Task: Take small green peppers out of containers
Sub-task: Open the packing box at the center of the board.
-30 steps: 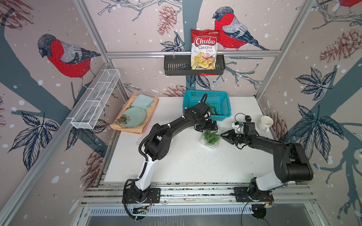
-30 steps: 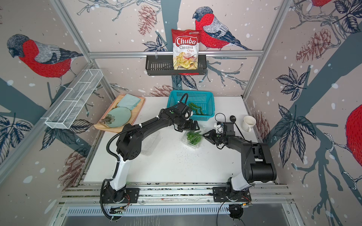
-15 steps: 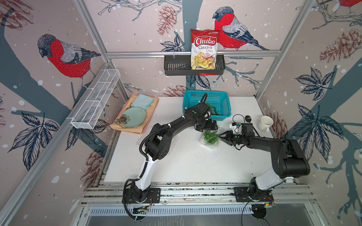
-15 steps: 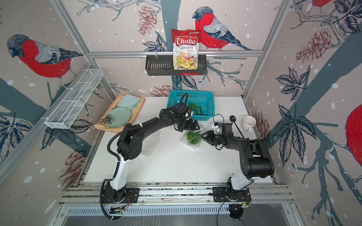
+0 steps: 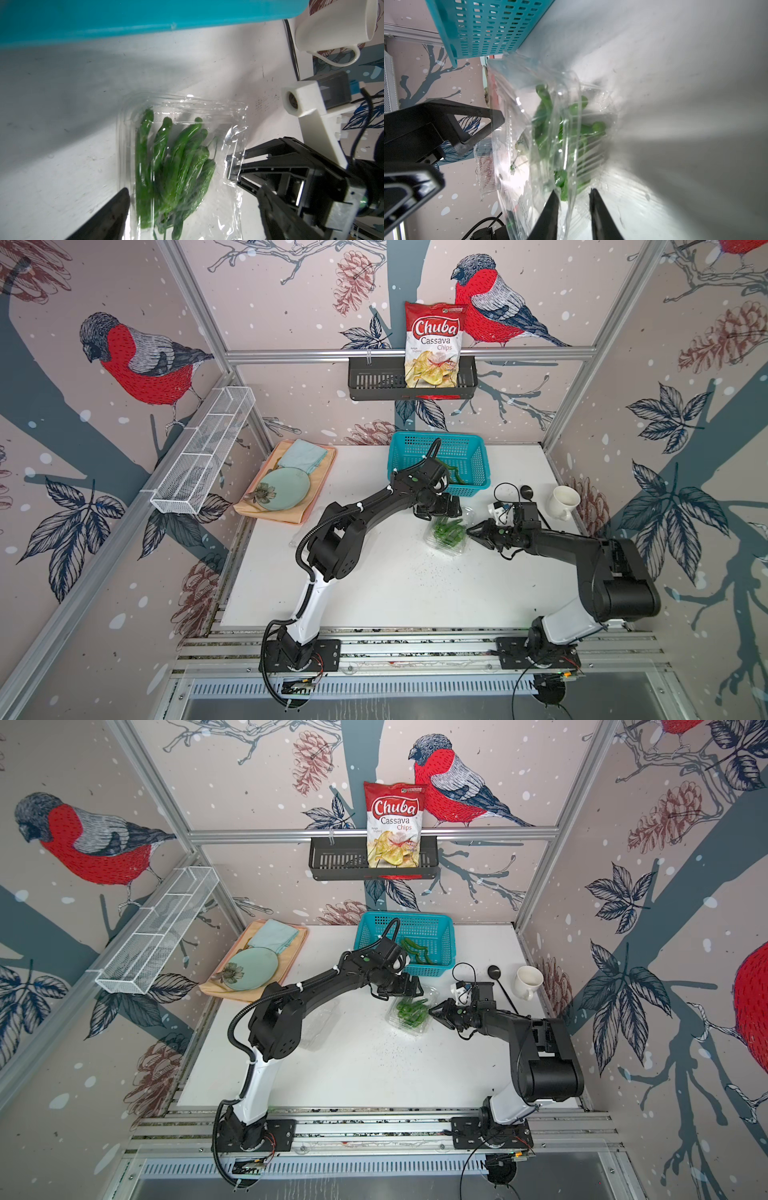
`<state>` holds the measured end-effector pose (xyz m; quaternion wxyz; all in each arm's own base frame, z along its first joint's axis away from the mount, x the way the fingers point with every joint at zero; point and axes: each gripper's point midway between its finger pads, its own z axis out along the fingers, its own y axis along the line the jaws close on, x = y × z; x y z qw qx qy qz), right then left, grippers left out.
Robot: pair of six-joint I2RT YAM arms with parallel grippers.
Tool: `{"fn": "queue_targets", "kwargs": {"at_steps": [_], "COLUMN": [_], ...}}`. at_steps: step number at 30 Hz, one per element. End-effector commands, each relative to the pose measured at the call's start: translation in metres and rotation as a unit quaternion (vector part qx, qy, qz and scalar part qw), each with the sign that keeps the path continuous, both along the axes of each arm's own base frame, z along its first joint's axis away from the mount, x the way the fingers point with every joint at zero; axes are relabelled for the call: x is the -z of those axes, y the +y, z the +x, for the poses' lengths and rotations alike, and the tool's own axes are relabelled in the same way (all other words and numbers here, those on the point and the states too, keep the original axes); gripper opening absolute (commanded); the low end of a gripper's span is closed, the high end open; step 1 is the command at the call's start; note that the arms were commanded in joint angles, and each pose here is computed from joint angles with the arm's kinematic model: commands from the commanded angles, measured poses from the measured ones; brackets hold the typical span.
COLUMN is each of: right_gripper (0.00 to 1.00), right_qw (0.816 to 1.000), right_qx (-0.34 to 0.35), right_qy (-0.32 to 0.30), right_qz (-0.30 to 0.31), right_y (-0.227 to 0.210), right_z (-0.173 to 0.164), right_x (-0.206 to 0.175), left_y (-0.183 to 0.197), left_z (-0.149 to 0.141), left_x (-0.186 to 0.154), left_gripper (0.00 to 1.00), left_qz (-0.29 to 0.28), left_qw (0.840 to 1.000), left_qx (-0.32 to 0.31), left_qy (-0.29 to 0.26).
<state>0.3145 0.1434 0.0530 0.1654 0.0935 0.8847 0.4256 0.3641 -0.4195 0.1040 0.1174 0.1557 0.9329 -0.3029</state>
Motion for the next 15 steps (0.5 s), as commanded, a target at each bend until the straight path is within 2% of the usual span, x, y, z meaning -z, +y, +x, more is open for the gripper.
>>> {"fn": "queue_targets", "kwargs": {"at_steps": [1, 4, 10, 15], "right_gripper": [0.27, 0.30, 0.49, 0.49], "right_qw": [0.999, 0.999, 1.000, 0.999], "right_qx": [0.020, 0.016, 0.001, 0.014], "right_qy": [0.021, 0.018, 0.001, 0.013], "right_qz": [-0.038, -0.040, -0.021, -0.042], "right_y": [-0.012, -0.012, -0.014, -0.029], "right_z": [-0.009, -0.015, -0.020, -0.017], "right_x": [0.010, 0.007, -0.012, -0.006], "left_y": [0.007, 0.008, 0.009, 0.008], "left_z": [-0.007, -0.007, -0.006, -0.007], "left_x": [0.005, 0.006, 0.004, 0.002], "left_gripper": [0.93, 0.93, 0.93, 0.93], "left_qz": [0.020, 0.022, 0.023, 0.019], "left_qw": [1.000, 1.000, 1.000, 1.000], "left_qx": [0.000, 0.000, 0.002, 0.006], "left_qy": [0.010, 0.010, 0.004, 0.001]}}
